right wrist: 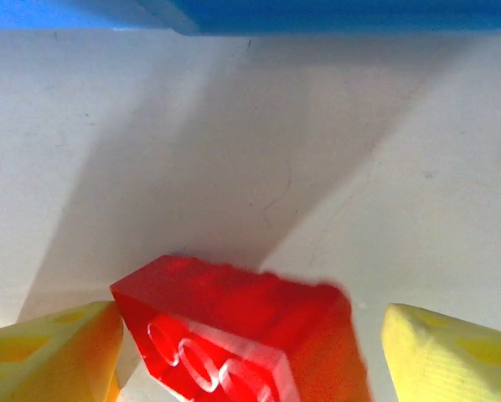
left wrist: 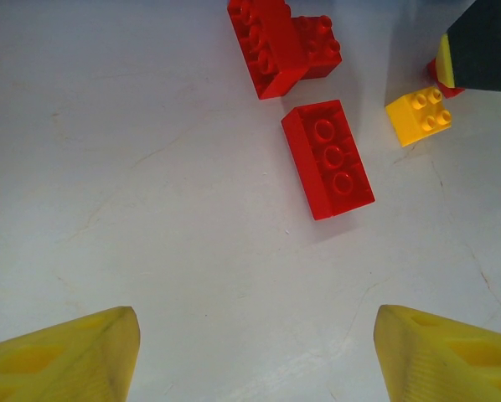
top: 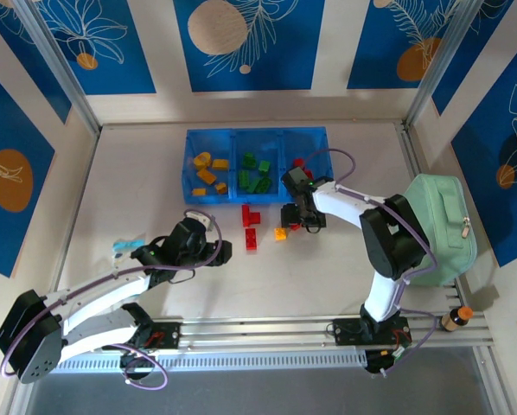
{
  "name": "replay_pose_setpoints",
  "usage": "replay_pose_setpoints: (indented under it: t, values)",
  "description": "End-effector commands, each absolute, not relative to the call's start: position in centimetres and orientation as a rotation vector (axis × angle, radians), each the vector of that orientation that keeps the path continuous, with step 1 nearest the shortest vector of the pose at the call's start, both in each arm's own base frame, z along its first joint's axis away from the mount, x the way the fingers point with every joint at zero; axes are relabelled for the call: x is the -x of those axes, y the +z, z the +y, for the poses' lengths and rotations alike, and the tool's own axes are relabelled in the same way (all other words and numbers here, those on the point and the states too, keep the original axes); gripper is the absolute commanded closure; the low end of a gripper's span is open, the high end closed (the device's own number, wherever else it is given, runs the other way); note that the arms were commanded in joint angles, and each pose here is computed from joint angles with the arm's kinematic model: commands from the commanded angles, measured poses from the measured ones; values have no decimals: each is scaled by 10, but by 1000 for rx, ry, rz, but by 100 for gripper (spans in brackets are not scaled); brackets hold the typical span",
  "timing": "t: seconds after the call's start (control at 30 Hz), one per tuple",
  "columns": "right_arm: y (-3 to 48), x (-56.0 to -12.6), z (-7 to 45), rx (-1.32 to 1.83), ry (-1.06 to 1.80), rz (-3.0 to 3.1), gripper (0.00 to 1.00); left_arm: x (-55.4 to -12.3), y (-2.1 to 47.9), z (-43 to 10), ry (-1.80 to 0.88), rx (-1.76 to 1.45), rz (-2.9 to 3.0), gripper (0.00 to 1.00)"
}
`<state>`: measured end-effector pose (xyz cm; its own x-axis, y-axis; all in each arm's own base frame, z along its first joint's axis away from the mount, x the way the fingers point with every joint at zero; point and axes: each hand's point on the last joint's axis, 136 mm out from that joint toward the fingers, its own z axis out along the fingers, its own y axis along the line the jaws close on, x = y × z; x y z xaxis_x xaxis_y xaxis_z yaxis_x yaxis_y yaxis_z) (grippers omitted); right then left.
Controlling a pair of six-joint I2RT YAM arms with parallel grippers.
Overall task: Sort the legos into containers by color
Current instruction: Pick up the lego from the center of the table.
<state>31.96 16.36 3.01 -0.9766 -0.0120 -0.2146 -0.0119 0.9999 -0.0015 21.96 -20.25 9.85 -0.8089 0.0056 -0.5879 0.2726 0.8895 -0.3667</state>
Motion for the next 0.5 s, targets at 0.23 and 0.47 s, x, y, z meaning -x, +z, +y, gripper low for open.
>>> replay_pose_setpoints:
  t: [0.23, 0.47]
  values:
    - [23, -324, 171, 41, 48, 2958, 24, -223, 103, -204, -577, -210, 2435, 26]
    - [25, -321, 175, 63, 52, 2954, 47, -224, 99, -205, -573, -212, 2440, 26]
